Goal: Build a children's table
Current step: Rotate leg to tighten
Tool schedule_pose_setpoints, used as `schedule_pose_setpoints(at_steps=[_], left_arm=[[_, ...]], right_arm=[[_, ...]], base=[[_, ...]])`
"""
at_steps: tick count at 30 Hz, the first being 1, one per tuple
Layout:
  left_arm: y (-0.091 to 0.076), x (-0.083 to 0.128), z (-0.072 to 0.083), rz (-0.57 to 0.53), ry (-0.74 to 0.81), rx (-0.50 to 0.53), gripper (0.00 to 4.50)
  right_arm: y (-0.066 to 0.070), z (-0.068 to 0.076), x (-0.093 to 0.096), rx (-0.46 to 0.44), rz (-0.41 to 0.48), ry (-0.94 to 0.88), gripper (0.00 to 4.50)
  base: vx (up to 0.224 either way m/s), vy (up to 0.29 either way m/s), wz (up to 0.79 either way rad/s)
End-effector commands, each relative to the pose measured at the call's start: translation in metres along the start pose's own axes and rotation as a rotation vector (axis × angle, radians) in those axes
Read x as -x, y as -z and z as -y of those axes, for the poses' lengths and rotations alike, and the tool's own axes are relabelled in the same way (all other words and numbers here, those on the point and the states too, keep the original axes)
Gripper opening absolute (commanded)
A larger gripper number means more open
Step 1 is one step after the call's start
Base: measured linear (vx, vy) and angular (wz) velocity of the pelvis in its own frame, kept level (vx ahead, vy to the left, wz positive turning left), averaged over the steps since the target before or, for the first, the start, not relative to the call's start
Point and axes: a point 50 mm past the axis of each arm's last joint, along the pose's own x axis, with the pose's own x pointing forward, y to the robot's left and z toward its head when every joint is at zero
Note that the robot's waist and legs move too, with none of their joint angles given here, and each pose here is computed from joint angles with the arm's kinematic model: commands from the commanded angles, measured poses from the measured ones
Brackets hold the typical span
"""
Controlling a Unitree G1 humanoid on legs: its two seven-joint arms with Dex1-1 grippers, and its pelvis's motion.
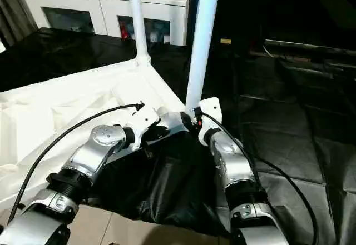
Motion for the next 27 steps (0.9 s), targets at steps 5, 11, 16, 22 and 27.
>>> schedule_pose_setpoints(at_steps=[5, 11, 16, 22, 27], left_arm=[[-0.024, -0.001, 0.009, 0.119, 0.130, -0.089, 0.00], [-0.016, 0.016, -0.002, 0.105, 0.187, -0.109, 0.00], [-0.011, 0.028, -0.005, 0.099, 0.259, -0.136, 0.00], [-0.006, 0.040, -0.006, 0.098, 0.346, -0.154, 0.00], [-0.005, 0.044, -0.006, 0.099, 0.362, -0.156, 0.00]], right_arm=[[0.003, -0.016, 0.003, 0.034, -0.020, -0.251, 3.67], [-0.003, 0.009, 0.020, 0.128, -0.043, -0.391, 4.08], [-0.007, 0.023, 0.035, 0.164, -0.077, -0.519, 3.92], [-0.011, 0.039, 0.050, 0.189, -0.122, -0.616, 3.44], [-0.014, 0.043, 0.054, 0.188, -0.129, -0.637, 3.01]], base=[[0.000, 0.000, 0.00], [0.000, 0.000, 0.00], [0.000, 0.000, 0.00], [0.000, 0.000, 0.00], [0.000, 0.000, 0.00]])
